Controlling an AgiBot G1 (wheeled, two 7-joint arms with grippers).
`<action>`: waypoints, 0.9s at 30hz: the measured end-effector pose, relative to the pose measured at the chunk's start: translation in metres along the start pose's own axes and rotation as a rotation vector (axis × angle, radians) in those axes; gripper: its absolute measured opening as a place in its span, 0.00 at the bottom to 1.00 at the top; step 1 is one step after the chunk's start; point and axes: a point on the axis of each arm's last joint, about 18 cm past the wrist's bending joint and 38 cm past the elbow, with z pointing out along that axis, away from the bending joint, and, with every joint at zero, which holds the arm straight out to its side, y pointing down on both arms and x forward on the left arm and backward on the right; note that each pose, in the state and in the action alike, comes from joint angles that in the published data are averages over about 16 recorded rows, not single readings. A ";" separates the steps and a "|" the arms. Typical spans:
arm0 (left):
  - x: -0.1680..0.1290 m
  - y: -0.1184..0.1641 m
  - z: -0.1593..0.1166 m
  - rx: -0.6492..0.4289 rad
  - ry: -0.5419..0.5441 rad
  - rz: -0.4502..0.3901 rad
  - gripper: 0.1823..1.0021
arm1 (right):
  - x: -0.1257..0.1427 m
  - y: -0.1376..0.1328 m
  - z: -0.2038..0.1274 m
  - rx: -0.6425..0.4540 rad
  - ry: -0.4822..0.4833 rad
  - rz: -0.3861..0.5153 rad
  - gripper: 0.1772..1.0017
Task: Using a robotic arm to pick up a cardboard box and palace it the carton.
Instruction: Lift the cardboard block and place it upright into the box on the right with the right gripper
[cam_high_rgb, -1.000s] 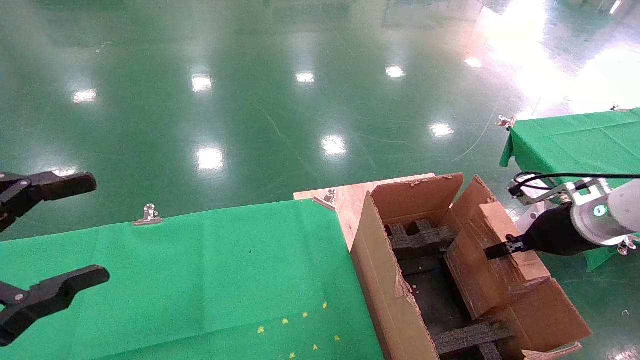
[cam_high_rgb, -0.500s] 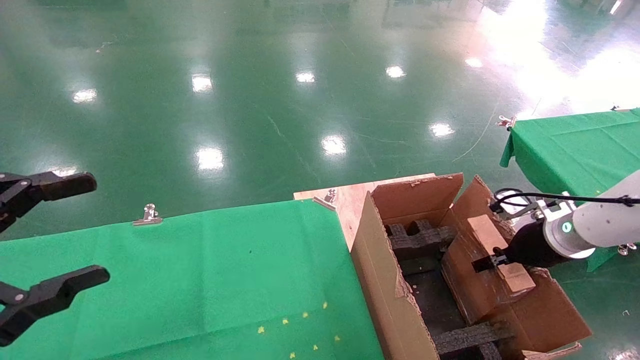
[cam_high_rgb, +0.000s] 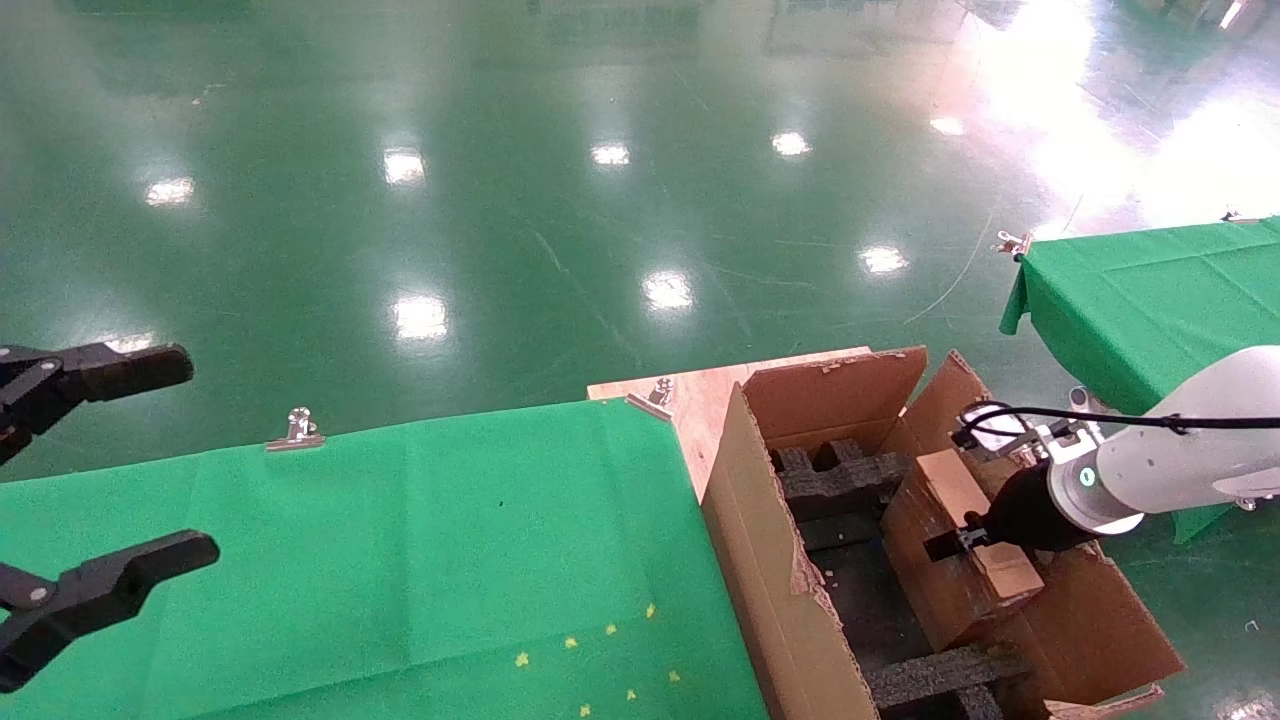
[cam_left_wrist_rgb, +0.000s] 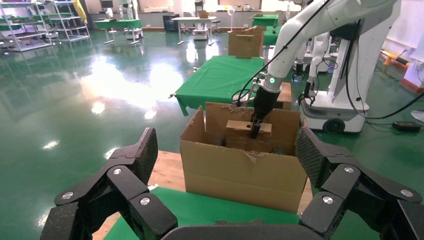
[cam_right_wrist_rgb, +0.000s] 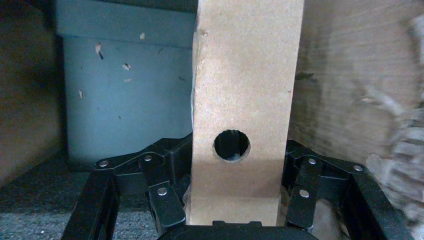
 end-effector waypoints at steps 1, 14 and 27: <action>0.000 0.000 0.000 0.000 0.000 0.000 1.00 | 0.000 0.001 0.002 -0.003 0.000 -0.001 0.11; 0.000 0.000 0.000 0.000 0.000 0.000 1.00 | -0.003 0.004 0.025 -0.022 -0.009 -0.008 0.10; 0.000 0.000 0.000 0.000 -0.001 0.000 1.00 | -0.004 0.004 0.029 -0.024 -0.017 -0.003 0.14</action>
